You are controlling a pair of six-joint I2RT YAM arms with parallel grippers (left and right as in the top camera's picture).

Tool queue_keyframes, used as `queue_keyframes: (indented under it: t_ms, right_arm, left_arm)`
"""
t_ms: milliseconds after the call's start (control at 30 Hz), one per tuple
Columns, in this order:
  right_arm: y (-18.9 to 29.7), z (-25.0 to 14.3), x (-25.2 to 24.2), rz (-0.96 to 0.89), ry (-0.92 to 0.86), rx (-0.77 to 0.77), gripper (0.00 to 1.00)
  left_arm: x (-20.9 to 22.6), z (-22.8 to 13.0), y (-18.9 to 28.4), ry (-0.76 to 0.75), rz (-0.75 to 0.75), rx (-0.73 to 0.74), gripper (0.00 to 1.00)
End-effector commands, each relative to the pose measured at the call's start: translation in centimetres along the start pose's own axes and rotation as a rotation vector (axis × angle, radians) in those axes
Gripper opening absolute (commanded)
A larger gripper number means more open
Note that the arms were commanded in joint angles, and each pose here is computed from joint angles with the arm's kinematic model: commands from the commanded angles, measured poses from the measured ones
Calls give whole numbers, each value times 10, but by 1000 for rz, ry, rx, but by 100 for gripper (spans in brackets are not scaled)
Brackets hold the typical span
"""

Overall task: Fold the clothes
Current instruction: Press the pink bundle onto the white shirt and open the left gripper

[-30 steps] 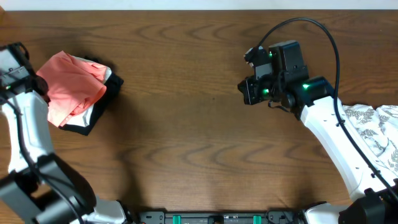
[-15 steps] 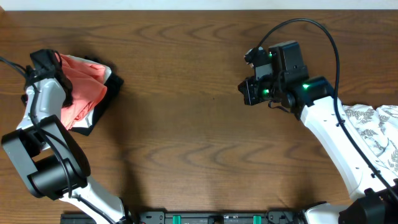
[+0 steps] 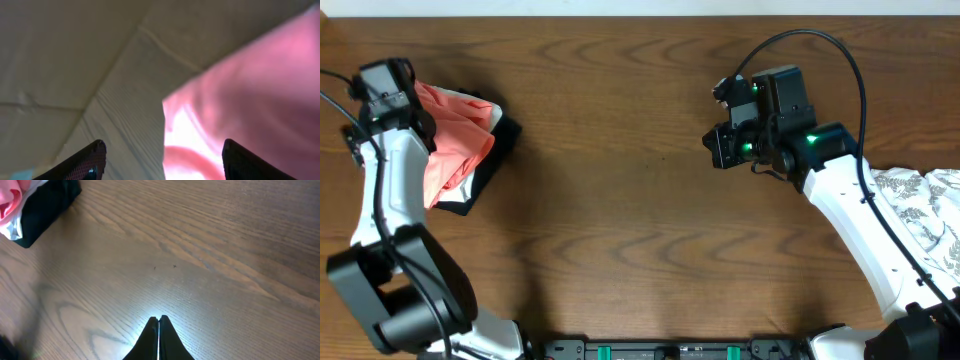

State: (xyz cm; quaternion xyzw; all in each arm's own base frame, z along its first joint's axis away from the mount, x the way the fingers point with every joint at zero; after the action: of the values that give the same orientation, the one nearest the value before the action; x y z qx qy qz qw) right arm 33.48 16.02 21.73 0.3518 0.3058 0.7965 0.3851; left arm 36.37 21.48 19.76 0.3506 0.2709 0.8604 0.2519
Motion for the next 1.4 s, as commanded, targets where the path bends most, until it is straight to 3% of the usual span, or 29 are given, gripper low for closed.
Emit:
queue_keyframes:
  t_ms: [0,233,600,933,1033,1100,1133,1200,1300,1367]
  right_arm:
    - [8,4,-1,-5,6,-28,2]
    - [8,4,-1,-5,5,-26,2]
    - [8,3,-1,-4,5,-23,3]
    - [8,3,-1,-4,5,-24,4]
    - [8,4,-1,-4,6,-25,15]
    - [8,5,-1,-4,8,-32,25]
    - [8,7,-1,-4,11,-40,36]
    - [9,11,-1,-5,20,-64,43]
    - [11,21,-6,-28,47,-112,57]
    - [13,30,-14,-71,64,-158,62]
  left_arm:
    - [-13,15,14,-91,-39,-64,75]
    - [-67,12,6,-172,-170,-83,74]
    - [-144,-50,-31,-408,-221,85,75]
    - [-138,-28,-3,-423,-116,-21,80]
    - [-126,-14,12,-388,-118,-61,81]
    - [-116,-3,26,-357,-121,-98,84]
    - [-111,2,33,-340,-123,-117,85]
    - [-103,10,47,-316,-151,-145,88]
    - [-99,12,75,-296,-310,-167,98]
    - [-99,12,94,-252,-430,-171,99]
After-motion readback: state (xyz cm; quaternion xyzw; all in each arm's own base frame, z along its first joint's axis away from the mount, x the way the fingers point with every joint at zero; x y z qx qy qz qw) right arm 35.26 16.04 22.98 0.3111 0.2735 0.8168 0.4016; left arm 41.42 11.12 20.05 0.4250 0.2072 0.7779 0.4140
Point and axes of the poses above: each gripper's point midway between its finger pads, its own y axis back along the fingers, its own x axis along the line the jaws close on, z = x × y, the point moved 5 cm from there along y, back along the fingers, and after that the axes turned 4 degrees about y, right-handed, at the moved point
